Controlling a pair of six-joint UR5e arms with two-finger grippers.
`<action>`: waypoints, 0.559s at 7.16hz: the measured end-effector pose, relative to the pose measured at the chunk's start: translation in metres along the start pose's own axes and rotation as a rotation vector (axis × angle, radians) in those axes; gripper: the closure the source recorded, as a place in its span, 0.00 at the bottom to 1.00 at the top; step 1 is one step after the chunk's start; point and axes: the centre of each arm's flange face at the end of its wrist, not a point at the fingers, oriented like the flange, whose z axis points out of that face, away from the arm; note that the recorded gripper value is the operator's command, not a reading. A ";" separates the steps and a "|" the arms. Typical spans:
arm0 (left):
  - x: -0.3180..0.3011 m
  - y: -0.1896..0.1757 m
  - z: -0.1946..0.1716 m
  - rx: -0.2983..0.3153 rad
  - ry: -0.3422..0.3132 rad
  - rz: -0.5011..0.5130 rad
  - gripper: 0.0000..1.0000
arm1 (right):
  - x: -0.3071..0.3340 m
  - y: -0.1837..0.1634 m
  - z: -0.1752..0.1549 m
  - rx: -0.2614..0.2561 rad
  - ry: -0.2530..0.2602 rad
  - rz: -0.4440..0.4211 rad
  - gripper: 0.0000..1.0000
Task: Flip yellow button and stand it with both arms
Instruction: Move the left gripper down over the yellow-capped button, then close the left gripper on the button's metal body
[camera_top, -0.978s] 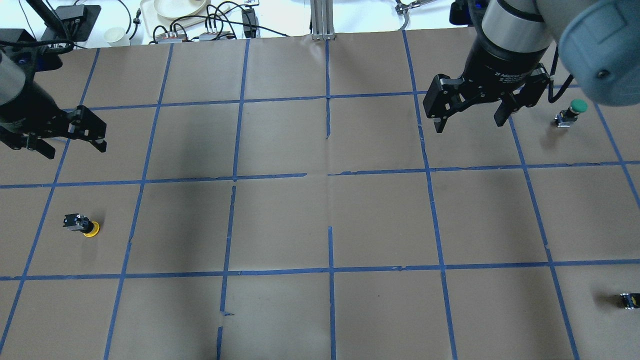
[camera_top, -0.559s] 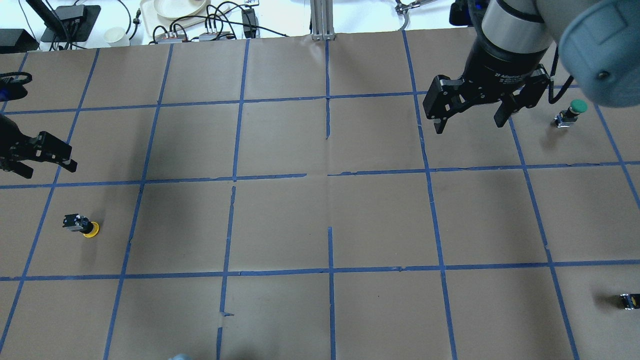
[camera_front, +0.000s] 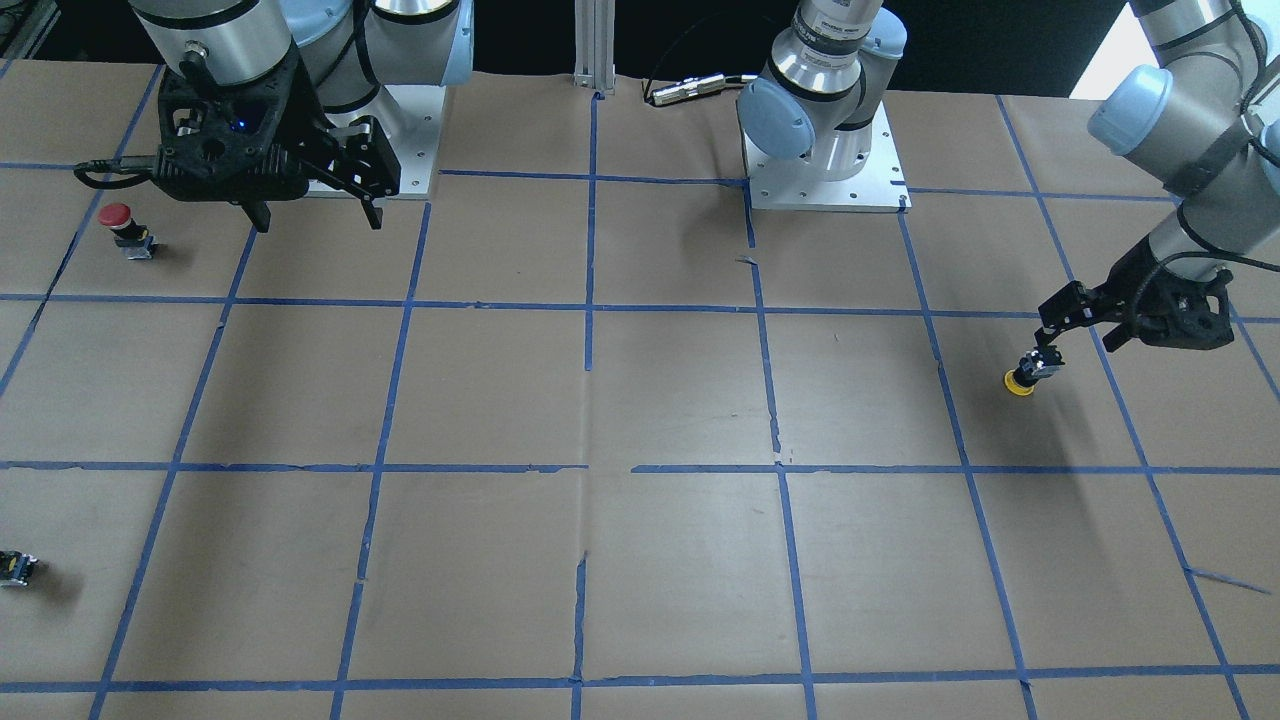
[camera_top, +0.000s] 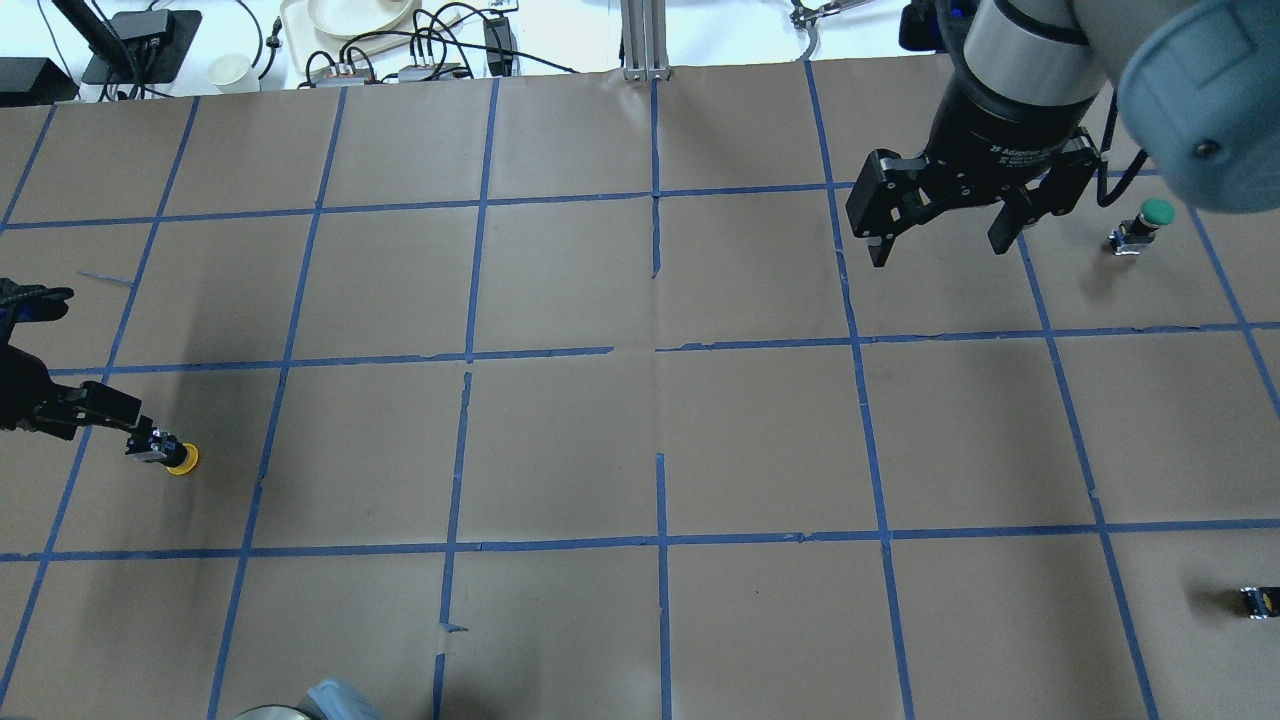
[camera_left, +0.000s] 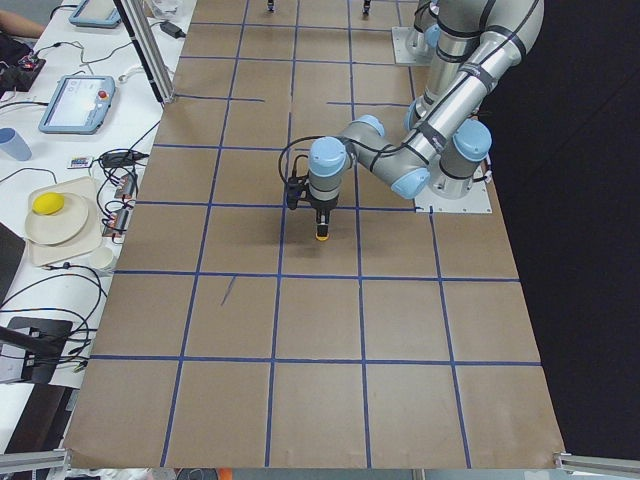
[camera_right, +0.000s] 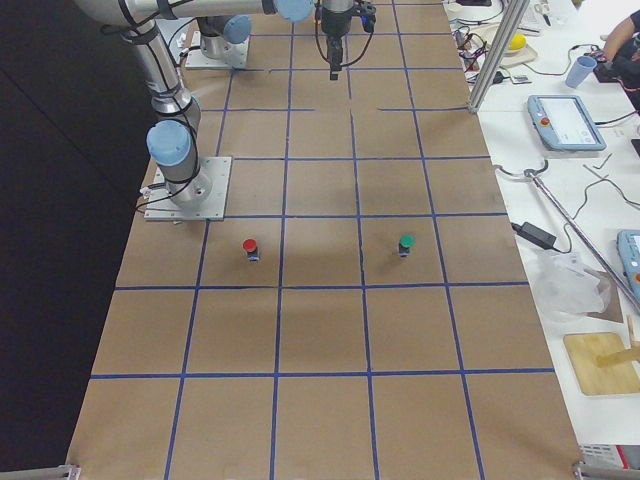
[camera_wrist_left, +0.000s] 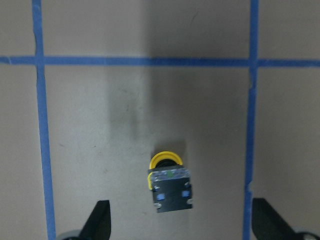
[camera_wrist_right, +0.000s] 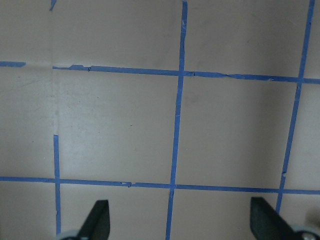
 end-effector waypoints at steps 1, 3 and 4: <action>0.006 -0.002 0.011 0.014 0.019 0.000 0.01 | 0.000 0.000 0.000 0.000 0.000 0.000 0.00; 0.021 -0.012 0.027 0.028 0.066 -0.009 0.06 | 0.000 0.000 0.000 0.000 0.000 0.000 0.00; 0.020 -0.016 0.034 0.029 0.066 -0.007 0.10 | 0.000 0.000 0.000 0.000 0.000 0.000 0.00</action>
